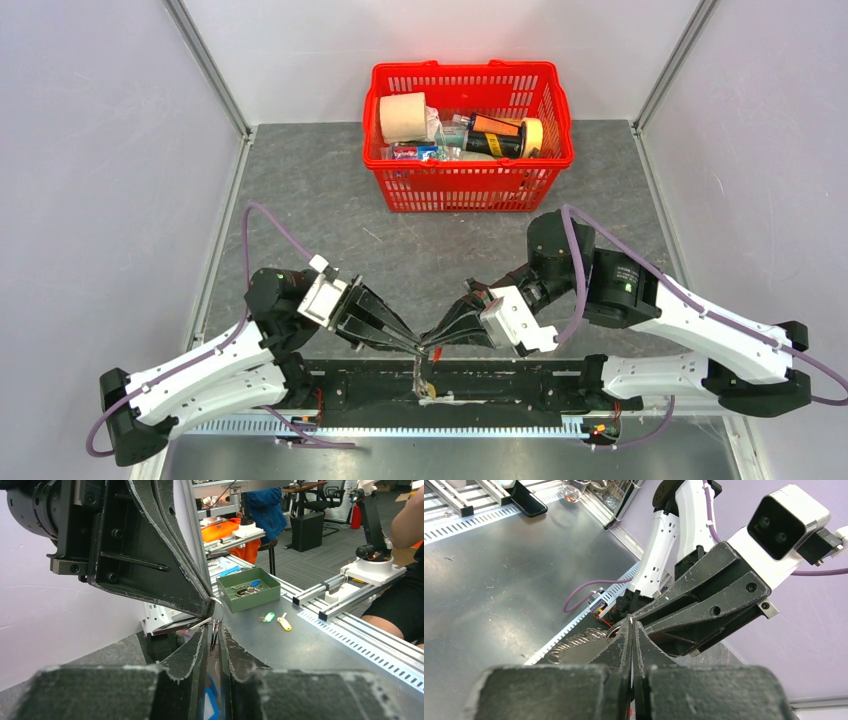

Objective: Put the keys on the keyring

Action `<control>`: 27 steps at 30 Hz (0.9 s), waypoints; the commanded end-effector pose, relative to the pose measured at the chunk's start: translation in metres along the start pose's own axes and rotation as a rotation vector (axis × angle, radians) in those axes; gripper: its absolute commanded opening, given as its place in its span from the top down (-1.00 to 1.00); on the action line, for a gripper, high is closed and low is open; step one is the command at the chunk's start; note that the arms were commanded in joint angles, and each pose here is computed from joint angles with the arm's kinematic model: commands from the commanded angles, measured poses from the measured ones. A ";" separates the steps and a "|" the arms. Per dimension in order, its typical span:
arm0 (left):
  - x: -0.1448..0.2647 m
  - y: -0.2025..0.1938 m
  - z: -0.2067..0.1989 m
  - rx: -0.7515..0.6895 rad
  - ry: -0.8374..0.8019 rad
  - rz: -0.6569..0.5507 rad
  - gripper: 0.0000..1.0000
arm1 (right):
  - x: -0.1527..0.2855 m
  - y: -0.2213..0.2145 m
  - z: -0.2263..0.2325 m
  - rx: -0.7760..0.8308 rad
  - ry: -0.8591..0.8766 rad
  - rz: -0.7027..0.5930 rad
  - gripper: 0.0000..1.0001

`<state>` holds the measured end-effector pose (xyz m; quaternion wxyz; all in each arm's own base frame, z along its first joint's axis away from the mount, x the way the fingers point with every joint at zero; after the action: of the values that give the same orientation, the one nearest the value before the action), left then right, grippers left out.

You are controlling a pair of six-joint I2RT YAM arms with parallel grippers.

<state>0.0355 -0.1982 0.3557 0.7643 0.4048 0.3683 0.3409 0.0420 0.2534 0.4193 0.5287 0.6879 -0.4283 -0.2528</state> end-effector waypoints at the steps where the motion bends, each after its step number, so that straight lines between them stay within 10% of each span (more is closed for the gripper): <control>1: -0.002 0.011 0.006 -0.043 0.052 -0.016 0.58 | 0.003 0.014 -0.002 0.071 -0.041 -0.051 1.00; 27: 0.003 0.019 0.003 -0.042 0.136 -0.016 0.39 | 0.016 0.022 0.009 0.114 -0.126 -0.096 1.00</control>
<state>0.0351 -0.1908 0.3601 0.7396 0.3931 0.4097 0.3613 0.0385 0.2381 0.4245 0.4838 0.6983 -0.4461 -0.2815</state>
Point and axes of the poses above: each gripper's point midway between its finger pads, its own x axis back along the fingers, its own z axis along the line the jaws close on, y = z × x, the point moved 9 cm from there along x, back along the fingers, and after that the axes turned 13 degrees about -x, right-handed, at the moved point
